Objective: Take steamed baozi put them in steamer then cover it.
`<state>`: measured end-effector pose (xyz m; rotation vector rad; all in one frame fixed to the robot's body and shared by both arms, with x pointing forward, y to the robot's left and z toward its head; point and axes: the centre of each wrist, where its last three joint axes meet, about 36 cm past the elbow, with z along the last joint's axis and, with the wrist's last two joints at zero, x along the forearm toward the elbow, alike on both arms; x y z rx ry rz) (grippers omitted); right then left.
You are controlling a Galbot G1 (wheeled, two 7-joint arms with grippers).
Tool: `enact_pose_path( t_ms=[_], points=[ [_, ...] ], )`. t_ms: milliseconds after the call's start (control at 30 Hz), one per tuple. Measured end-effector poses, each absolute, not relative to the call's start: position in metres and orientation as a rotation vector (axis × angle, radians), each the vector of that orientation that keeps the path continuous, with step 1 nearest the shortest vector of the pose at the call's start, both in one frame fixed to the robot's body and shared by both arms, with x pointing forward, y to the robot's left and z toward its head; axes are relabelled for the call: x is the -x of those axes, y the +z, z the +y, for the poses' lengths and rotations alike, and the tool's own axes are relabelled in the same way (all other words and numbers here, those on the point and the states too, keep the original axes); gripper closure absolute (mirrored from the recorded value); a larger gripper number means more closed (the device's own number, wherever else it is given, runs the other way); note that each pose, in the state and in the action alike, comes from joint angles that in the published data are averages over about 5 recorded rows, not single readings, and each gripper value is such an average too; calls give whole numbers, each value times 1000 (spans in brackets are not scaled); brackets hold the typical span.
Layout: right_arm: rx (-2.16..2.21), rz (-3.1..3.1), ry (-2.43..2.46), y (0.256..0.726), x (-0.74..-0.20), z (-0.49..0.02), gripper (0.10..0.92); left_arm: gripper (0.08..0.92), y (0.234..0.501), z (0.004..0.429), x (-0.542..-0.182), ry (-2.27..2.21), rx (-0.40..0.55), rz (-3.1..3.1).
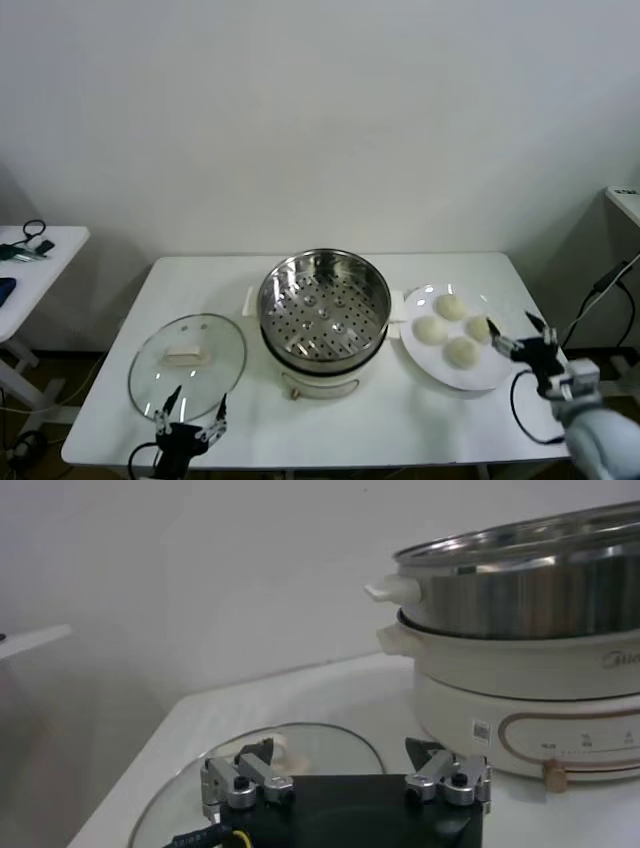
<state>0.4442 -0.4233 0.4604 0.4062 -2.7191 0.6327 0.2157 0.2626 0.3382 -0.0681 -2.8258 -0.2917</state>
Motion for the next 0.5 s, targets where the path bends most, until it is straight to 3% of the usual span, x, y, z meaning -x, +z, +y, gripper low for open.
enact_pose_path(
  t_ms=[500],
  points=[
    [-1196, -1921, 1255, 542, -593, -447, 200, 177, 337, 261, -217, -299, 86, -2836]
  ],
)
